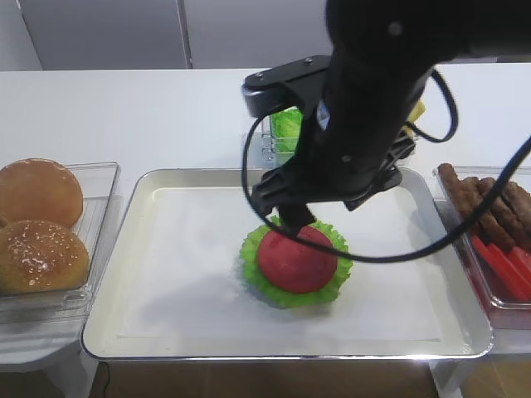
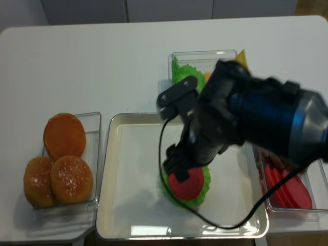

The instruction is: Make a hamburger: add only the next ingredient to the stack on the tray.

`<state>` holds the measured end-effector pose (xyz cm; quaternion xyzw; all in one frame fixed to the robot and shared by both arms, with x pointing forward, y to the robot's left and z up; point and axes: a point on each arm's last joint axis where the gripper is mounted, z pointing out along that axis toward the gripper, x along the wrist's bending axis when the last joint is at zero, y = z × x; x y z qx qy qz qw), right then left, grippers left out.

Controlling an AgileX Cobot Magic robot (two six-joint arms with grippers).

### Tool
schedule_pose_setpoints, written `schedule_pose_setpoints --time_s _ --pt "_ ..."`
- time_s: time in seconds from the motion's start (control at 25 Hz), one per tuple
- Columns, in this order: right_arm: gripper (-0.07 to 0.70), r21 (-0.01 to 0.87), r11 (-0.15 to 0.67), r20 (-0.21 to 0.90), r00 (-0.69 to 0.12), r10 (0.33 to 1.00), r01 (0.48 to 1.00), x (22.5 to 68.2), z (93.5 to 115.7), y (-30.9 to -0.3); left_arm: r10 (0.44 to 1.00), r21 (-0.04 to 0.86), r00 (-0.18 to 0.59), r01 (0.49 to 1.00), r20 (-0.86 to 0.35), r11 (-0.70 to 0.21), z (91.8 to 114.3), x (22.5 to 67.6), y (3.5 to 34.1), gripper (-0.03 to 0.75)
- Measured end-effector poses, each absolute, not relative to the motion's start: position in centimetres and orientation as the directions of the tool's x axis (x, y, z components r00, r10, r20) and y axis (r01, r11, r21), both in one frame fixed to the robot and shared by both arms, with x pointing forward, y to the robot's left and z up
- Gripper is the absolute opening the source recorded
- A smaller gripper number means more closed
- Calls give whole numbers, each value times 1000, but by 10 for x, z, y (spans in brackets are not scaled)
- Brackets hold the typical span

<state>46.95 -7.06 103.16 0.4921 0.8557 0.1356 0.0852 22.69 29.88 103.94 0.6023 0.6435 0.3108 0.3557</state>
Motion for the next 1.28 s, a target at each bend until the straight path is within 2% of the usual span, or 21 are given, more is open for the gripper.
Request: schedule_pose_setpoints --time_s 0.12,0.36,0.52,0.64,0.8,0.96,1.28 --pt "575 310 406 32 -436 899 860 487 1040 -98 996 828 -21 554 -83 81 1039 227 299 216" --pt "569 308 206 100 -247 964 929 518 1060 -178 996 828 -21 554 -83 81 1039 227 299 216" --pt "567 322 81 93 -117 989 943 520 1077 -234 996 828 -21 554 -83 81 1039 227 299 216" --pt "566 332 17 84 -48 995 943 508 1086 -264 996 828 -21 554 -83 81 1039 227 299 216" --pt "566 336 -15 81 -13 997 942 478 1088 -279 996 828 -21 554 -83 81 1039 227 299 216" --pt "566 343 9 74 -36 997 939 442 1089 -281 996 828 -21 554 -83 81 1039 227 299 216" --pt "564 451 1 68 -35 997 892 368 1095 -286 996 828 -21 554 -83 81 1039 227 299 216"
